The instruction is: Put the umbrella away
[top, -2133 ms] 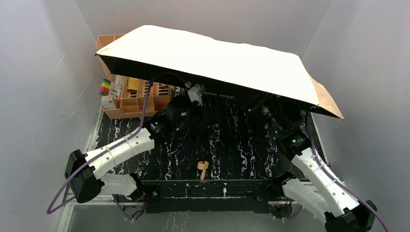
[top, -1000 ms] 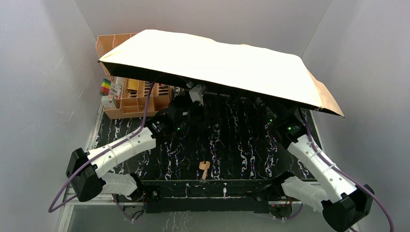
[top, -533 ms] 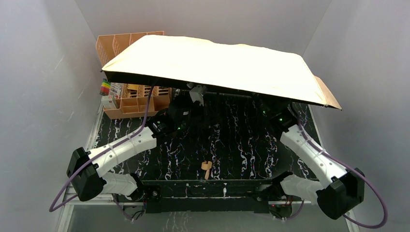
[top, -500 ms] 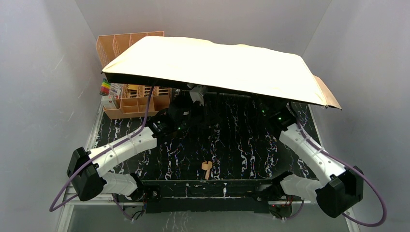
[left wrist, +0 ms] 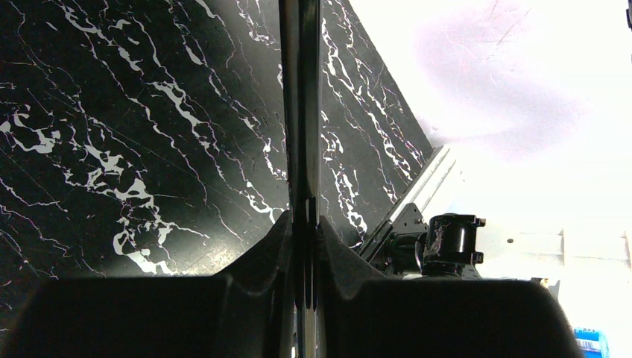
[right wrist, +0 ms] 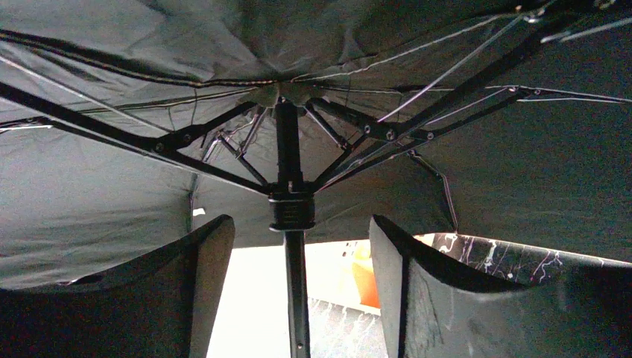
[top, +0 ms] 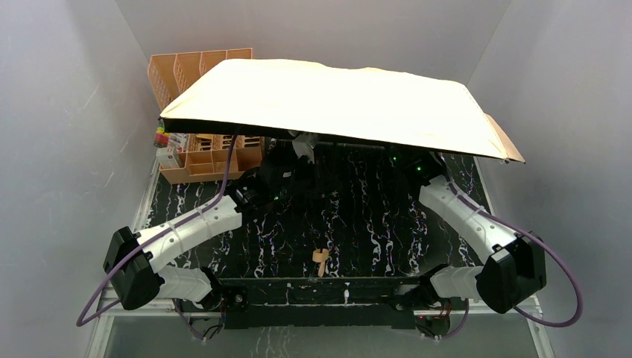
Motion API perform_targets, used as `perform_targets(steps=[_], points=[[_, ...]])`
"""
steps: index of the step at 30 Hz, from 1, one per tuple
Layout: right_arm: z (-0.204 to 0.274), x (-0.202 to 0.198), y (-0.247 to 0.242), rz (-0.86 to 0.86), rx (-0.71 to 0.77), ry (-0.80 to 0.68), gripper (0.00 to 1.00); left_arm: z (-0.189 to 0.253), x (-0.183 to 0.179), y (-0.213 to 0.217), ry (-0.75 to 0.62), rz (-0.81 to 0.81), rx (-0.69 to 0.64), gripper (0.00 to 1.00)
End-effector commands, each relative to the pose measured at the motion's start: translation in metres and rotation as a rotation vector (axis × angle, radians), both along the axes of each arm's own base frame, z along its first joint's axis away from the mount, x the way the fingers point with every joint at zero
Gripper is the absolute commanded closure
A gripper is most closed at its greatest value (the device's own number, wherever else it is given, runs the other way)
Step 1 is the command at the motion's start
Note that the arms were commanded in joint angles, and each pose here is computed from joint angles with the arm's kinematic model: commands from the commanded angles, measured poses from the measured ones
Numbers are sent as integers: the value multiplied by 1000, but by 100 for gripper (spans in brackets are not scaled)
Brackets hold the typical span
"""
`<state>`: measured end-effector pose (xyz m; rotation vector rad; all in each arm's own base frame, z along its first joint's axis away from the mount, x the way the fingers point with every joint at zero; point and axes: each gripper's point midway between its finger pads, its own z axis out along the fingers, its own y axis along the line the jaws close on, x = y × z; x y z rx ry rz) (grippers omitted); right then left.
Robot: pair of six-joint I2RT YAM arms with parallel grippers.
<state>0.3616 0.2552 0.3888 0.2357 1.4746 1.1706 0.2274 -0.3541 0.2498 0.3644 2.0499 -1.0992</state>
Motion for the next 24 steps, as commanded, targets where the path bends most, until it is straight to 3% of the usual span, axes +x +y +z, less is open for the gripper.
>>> perform_targets(steps=[1, 24], points=[[54, 0, -2, -2, 73, -132, 27, 7, -8, -5, 6, -51, -4, 100], [47, 21, 16, 27, 49, -129, 38, 6, -10, -7, 12, -69, -4, 100]])
